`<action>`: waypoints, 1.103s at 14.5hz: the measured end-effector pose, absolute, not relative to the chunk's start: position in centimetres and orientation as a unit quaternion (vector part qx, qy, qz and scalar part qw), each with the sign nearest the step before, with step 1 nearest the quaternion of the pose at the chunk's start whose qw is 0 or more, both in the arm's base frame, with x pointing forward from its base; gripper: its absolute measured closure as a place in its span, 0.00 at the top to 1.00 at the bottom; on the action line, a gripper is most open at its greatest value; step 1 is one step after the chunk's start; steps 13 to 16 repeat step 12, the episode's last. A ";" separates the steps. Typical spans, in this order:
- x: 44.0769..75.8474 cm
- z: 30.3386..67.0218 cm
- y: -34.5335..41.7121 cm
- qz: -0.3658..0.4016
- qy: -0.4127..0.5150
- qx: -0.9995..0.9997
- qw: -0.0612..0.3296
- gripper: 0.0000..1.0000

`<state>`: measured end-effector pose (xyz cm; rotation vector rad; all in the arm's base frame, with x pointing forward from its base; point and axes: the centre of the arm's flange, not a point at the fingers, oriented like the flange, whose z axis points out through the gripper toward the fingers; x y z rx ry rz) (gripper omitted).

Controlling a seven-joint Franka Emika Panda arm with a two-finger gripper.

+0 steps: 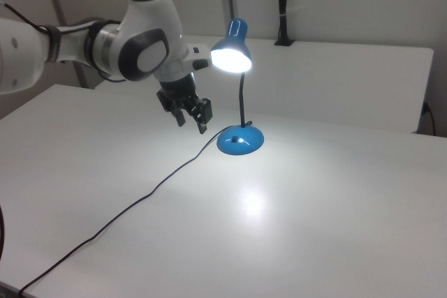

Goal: Turn on the lamp
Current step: 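Lift the gripper up and away from the lit lamp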

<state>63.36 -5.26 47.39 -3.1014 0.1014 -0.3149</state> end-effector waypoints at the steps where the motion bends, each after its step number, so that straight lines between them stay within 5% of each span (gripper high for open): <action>1: 62.4 48.4 -5.3 -0.085 0.030 -0.996 0.010 0.73; 4: 59.1 51.8 -6.5 -0.035 0.035 -0.999 -0.004 1.00; 8: 56.0 55.5 -8.0 -0.022 0.111 -0.994 -0.010 1.00; 16: 55.6 55.3 -8.1 -0.007 0.131 -0.991 -0.017 1.00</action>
